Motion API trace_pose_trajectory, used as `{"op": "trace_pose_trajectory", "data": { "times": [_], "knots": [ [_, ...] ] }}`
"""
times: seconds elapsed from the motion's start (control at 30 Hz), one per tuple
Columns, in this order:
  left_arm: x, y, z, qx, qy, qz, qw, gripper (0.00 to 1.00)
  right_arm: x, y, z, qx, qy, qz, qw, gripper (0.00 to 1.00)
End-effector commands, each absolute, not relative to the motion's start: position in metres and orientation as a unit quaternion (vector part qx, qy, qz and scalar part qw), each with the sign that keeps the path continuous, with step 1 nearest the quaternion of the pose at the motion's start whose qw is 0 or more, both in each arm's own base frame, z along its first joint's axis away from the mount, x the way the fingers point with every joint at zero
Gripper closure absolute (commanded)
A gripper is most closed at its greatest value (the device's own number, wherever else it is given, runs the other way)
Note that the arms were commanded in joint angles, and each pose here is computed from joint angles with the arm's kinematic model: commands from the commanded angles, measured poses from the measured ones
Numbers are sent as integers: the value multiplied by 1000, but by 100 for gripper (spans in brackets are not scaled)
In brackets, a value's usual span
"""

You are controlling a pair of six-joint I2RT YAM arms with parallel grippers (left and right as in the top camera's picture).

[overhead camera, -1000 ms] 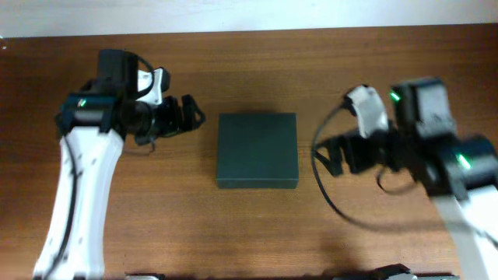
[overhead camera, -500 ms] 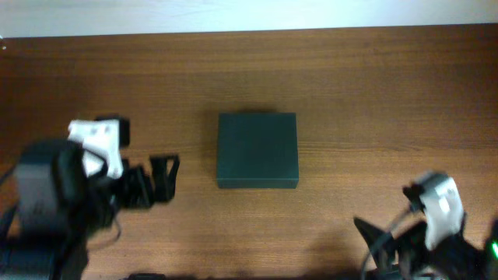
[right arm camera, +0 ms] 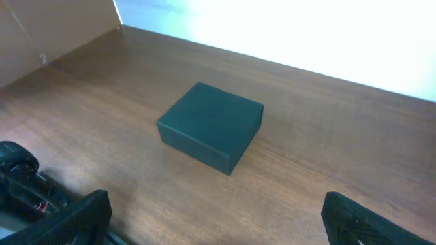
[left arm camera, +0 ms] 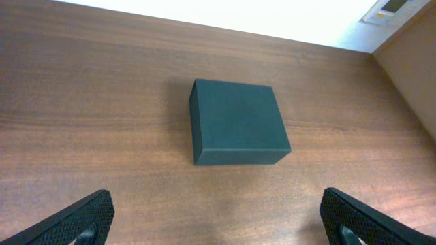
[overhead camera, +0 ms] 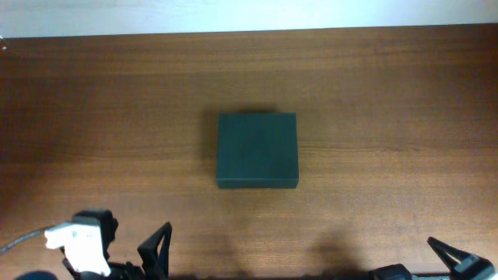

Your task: Pack container

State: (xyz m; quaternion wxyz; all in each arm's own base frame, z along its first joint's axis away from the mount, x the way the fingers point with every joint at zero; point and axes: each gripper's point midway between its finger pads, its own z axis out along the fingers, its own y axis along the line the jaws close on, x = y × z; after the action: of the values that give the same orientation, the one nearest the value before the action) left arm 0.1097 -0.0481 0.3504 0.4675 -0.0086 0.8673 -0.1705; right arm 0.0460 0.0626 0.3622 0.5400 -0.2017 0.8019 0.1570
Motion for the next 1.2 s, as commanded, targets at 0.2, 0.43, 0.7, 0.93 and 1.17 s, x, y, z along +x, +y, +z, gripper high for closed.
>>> {"op": "trace_pose_trajectory", "data": {
  "times": [0.2,0.43,0.7,0.93,1.17],
  "knots": [
    [103,-46,322,-11,885,-161,436,1,39,60,366,-203,793,151,555,1],
    [103,-46,322,-11,885,-161,436,1,39,60,365,-203,793,151,555,1],
    [103,-46,322,-11,885,-161,436,1,40,60,366,-203,793,151,555,1],
    [104,-44,322,-13,886,-157,437,1,40,60,366,-203,793,151,555,1],
    [120,-36,333,-22,871,-134,473,1,40,60,366,-203,793,151,555,1]
  ]
}}
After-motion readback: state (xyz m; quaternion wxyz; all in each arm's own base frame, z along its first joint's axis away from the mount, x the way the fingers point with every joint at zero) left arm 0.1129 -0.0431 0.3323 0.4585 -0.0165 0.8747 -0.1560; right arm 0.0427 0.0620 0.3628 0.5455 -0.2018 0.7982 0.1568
